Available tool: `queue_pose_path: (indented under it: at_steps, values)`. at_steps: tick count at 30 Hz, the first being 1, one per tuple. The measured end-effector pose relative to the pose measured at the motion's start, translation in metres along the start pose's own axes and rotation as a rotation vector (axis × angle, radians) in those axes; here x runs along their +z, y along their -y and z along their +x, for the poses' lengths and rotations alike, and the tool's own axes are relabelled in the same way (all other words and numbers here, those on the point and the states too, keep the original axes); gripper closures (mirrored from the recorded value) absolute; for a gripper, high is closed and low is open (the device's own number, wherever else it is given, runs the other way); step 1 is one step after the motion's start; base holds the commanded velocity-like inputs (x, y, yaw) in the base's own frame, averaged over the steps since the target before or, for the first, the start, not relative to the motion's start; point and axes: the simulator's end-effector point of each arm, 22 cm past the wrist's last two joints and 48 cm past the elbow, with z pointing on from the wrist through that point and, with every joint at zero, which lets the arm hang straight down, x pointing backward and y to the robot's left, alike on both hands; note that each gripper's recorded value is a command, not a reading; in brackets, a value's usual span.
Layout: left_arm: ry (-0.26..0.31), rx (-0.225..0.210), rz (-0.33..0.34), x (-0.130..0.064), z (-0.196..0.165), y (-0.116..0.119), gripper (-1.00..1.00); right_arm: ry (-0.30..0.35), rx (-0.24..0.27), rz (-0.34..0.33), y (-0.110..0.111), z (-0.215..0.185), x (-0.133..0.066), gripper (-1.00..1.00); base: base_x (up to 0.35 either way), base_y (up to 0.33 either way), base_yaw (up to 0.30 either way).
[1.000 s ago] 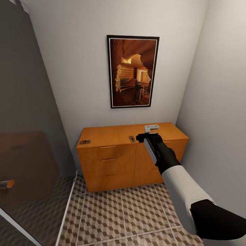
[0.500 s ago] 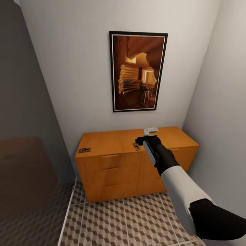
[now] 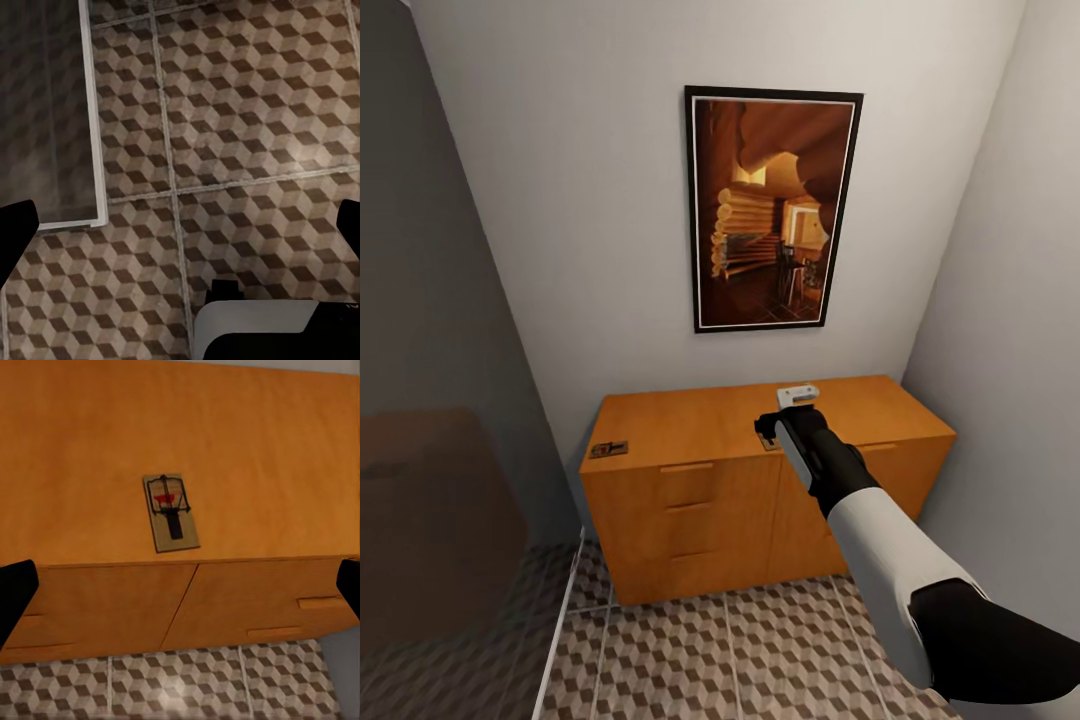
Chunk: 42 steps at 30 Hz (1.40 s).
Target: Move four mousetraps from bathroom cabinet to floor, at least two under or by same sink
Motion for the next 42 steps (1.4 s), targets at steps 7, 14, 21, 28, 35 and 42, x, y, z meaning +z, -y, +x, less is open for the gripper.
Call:
queue_pose_path:
  at_steps: [7, 14, 21, 28, 35, 42]
  values:
    - [-0.002, 0.0, 0.0, 0.0, 0.001, 0.0, -1.0, -0.008, 0.0, 0.001, 0.0, 0.003, 0.001, -1.0, 0.004, 0.002, 0.0]
    - [-0.005, 0.001, 0.0, -0.001, 0.004, 0.0, -1.0, -0.009, 0.003, -0.009, -0.002, 0.004, 0.002, -1.0, 0.0, 0.0, 0.0]
    - [-0.007, 0.001, 0.0, -0.001, 0.005, 0.0, -1.0, -0.007, 0.002, -0.094, -0.02, 0.003, 0.0, -1.0, 0.0, 0.0, 0.0]
    - [-0.008, 0.001, 0.0, -0.001, 0.005, 0.0, -1.0, -0.003, 0.0, -0.138, -0.03, 0.002, -0.001, -1.0, 0.0, 0.0, 0.0]
    - [-0.008, 0.001, 0.0, -0.001, 0.005, 0.0, -1.0, -0.003, 0.0, -0.145, -0.031, 0.001, -0.002, -1.0, 0.0, 0.0, 0.0]
    - [-0.008, 0.001, 0.0, -0.001, 0.005, 0.0, -1.0, -0.006, 0.001, -0.137, -0.025, 0.003, 0.0, -1.0, 0.025, 0.0, 0.0]
